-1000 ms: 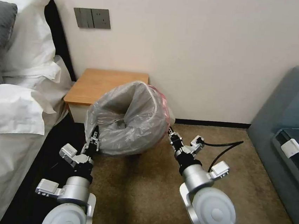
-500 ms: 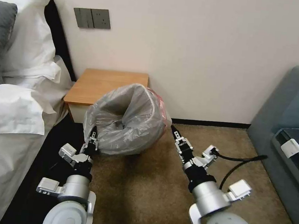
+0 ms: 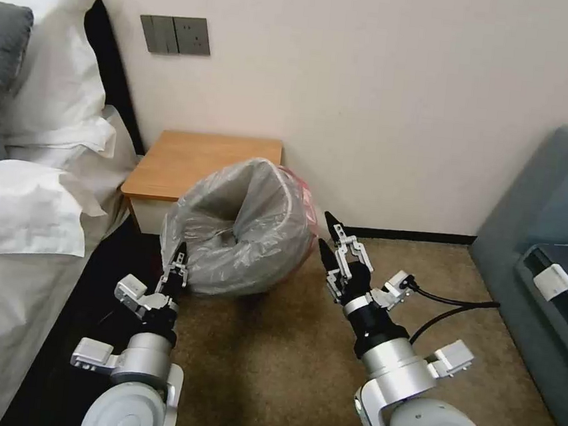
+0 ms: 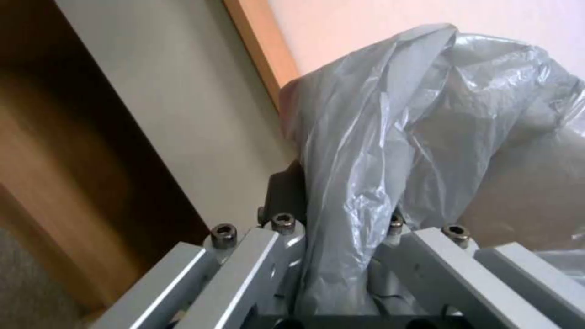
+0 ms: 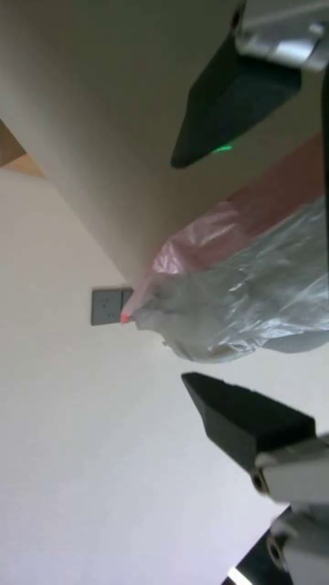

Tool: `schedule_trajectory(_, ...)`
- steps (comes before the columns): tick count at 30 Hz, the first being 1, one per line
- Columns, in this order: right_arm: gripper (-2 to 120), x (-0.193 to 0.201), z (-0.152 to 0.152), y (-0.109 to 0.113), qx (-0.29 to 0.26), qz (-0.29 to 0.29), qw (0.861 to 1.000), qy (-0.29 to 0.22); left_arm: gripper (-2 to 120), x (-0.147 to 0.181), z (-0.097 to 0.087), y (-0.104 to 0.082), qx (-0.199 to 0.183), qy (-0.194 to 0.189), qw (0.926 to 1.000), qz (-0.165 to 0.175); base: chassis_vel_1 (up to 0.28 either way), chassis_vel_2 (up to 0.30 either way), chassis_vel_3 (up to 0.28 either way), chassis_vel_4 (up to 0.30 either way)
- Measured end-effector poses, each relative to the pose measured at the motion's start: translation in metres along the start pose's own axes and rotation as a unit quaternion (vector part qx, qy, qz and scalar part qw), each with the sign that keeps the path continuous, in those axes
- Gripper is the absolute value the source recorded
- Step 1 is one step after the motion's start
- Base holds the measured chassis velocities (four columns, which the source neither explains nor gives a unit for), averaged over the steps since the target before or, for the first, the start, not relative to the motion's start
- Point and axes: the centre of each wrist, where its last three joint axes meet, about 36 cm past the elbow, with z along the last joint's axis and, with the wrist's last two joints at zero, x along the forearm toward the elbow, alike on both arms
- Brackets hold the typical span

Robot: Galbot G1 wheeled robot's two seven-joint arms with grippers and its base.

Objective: Pick up the garbage bag from the table and place it over the trash can.

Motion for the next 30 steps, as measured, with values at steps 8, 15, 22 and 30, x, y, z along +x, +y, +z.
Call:
schedule_trajectory(8, 100, -0.0015, 0.0006, -0.0032, 0.011, -0.018, 1.0, 0.007, 8, 0.0015, -0.0017, -0.0035, 0.005, 0.008, 1.0, 0.001, 0.0, 0.0, 0.0, 0.0)
schedule_trajectory(15, 93, -0.0008, 0.0007, 0.0027, 0.019, -0.033, 0.999, 0.009, 8, 0.001, 0.0009, 0.0004, -0.001, 0.013, 0.9999, -0.005, 0.0, 0.0, 0.0, 0.0)
schedule_trajectory(22, 68, -0.004, 0.0001, 0.0015, 0.033, -0.045, 0.998, 0.015, 8, 0.001, 0.0022, 0.0004, -0.003, 0.016, 0.9999, -0.005, 0.0, 0.0, 0.0, 0.0)
schedule_trajectory(30, 36, -0.0087, -0.0018, -0.0048, 0.049, -0.04, 0.998, 0.014, 8, 0.0006, 0.0023, 0.0009, -0.004, 0.014, 0.9999, -0.003, 0.0, 0.0, 0.0, 0.0)
